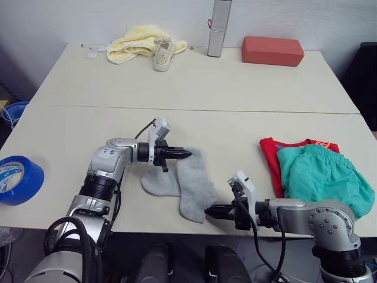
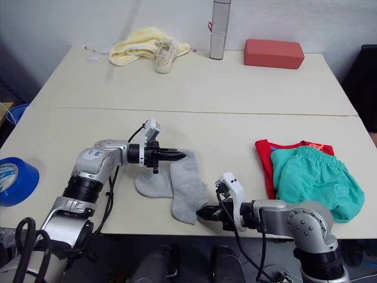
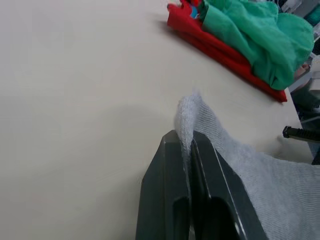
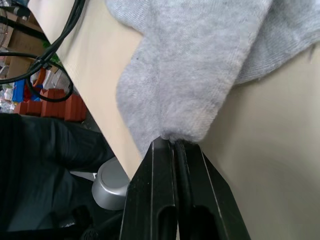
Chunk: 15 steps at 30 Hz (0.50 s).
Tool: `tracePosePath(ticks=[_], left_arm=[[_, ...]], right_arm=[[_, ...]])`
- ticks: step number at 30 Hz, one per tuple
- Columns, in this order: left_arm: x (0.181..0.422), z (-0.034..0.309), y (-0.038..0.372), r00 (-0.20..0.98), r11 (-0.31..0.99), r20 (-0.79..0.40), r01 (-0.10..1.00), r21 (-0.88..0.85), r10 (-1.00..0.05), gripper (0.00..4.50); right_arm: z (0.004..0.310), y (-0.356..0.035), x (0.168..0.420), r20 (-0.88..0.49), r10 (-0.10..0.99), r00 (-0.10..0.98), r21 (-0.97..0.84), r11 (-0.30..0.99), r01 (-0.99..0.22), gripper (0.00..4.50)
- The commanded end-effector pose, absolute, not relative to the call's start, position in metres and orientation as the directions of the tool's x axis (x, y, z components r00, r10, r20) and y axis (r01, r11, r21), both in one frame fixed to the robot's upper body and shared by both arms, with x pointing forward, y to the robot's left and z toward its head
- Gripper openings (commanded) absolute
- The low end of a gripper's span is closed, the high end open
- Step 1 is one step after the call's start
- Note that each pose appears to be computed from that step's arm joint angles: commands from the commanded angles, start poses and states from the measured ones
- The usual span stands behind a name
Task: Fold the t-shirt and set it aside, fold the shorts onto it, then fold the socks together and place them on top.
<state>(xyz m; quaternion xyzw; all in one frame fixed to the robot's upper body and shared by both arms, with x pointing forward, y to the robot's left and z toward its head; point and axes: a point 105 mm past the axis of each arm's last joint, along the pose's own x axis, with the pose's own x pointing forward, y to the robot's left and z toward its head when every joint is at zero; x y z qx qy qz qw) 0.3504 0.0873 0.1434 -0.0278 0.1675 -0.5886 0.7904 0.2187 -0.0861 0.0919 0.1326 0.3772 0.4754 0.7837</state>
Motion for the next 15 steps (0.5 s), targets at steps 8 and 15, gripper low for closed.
tracePosePath(ticks=[8, 15], left_arm=[[0.331, 0.173, 0.108, 0.358, 0.383, -0.141, 0.889, -0.252, -0.923, 0.01], [0.316, 0.179, 0.136, 0.526, 0.535, -0.120, 0.788, -0.304, -0.842, 0.01]], right_arm=[[0.130, -0.105, 0.237, -0.378, 0.885, 0.272, 0.560, 0.452, -0.694, 0.00], [0.143, -0.104, 0.254, -0.356, 0.898, 0.259, 0.566, 0.428, -0.704, 0.00]])
